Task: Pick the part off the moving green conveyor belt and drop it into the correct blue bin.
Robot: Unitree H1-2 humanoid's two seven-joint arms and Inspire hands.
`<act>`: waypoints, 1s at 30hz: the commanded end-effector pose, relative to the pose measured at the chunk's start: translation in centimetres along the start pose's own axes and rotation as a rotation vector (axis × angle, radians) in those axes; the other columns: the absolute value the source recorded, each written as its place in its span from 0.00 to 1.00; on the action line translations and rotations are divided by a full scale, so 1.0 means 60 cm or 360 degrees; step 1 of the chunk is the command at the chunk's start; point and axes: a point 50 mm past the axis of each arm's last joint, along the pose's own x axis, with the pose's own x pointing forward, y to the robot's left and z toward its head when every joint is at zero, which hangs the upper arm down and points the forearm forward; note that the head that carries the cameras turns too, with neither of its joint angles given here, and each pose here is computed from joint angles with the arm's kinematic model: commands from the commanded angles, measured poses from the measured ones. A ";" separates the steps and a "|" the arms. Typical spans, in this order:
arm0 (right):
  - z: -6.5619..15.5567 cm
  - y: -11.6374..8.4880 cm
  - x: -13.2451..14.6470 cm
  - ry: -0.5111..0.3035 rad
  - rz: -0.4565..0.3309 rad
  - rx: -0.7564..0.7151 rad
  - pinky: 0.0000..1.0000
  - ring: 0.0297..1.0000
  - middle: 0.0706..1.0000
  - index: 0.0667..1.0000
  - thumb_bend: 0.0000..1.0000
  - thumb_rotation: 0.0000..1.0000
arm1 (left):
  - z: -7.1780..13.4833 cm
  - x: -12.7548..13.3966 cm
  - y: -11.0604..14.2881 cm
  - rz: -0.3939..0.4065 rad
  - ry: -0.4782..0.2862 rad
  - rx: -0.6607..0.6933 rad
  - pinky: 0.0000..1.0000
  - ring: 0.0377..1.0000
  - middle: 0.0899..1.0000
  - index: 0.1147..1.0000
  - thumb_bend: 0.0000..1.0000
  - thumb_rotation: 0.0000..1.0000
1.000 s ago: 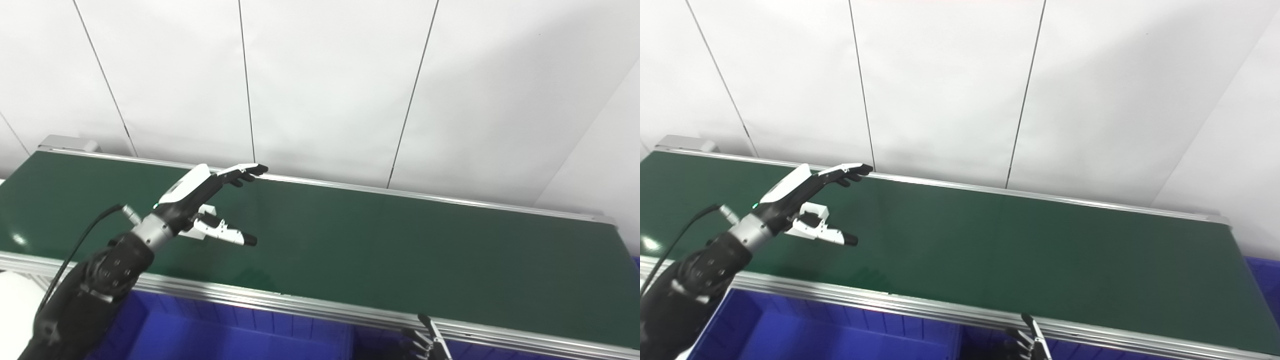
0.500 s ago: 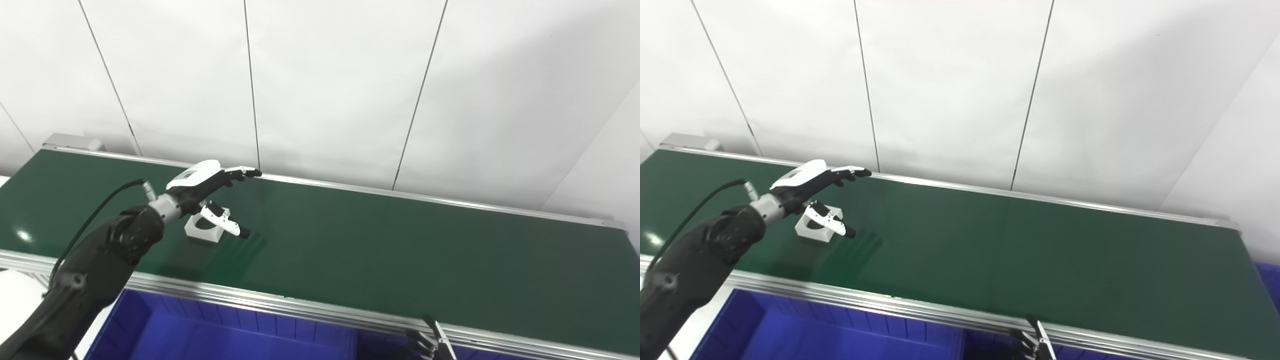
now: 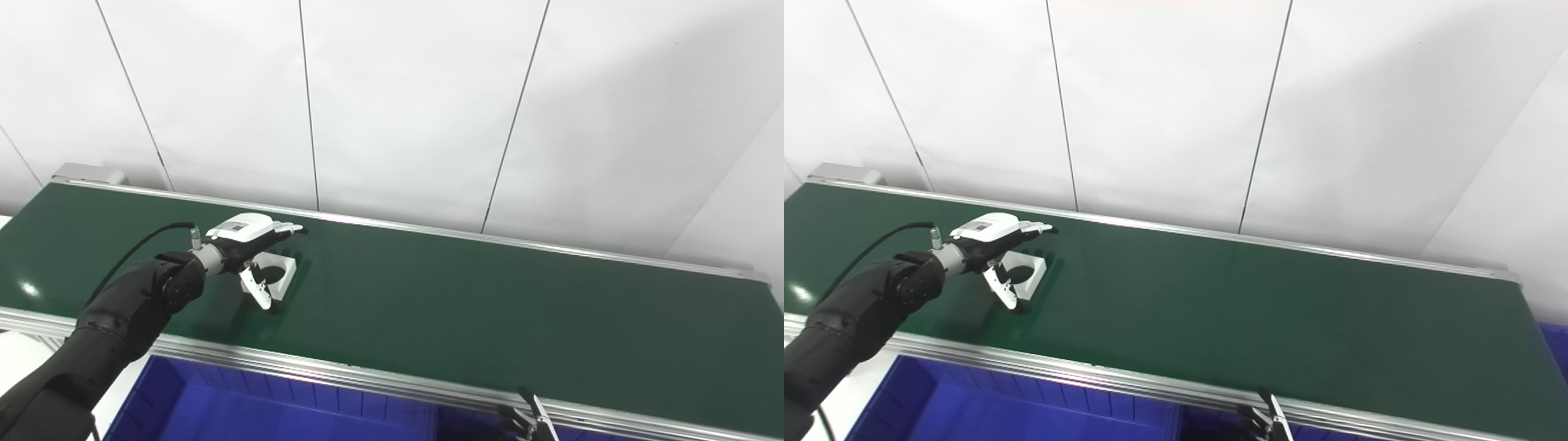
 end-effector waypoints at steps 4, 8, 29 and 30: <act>0.022 -0.003 0.003 -0.0143 -0.0027 0.0048 0.66 0.75 0.78 0.94 0.66 0.58 | -0.007 0.007 0.053 0.0089 0.0018 0.0045 1.00 0.99 0.97 0.94 1.00 0.16; 0.025 -0.004 0.001 -0.0156 -0.0020 0.0029 0.66 0.75 0.78 0.94 0.66 0.58 | -0.004 0.010 0.042 0.0065 0.0051 0.0011 0.98 0.98 0.96 0.94 0.96 0.13; 0.031 0.003 -0.007 -0.0164 -0.0062 0.0047 0.65 0.74 0.77 0.93 0.68 0.59 | 0.025 0.041 -0.017 0.0215 -0.0170 -0.0400 0.48 0.50 0.47 0.41 0.51 0.00; 0.031 0.004 -0.006 -0.0165 -0.0060 0.0048 0.65 0.74 0.77 0.93 0.67 0.60 | 0.026 0.041 -0.014 0.0214 -0.0175 -0.0402 0.48 0.50 0.47 0.41 0.51 0.00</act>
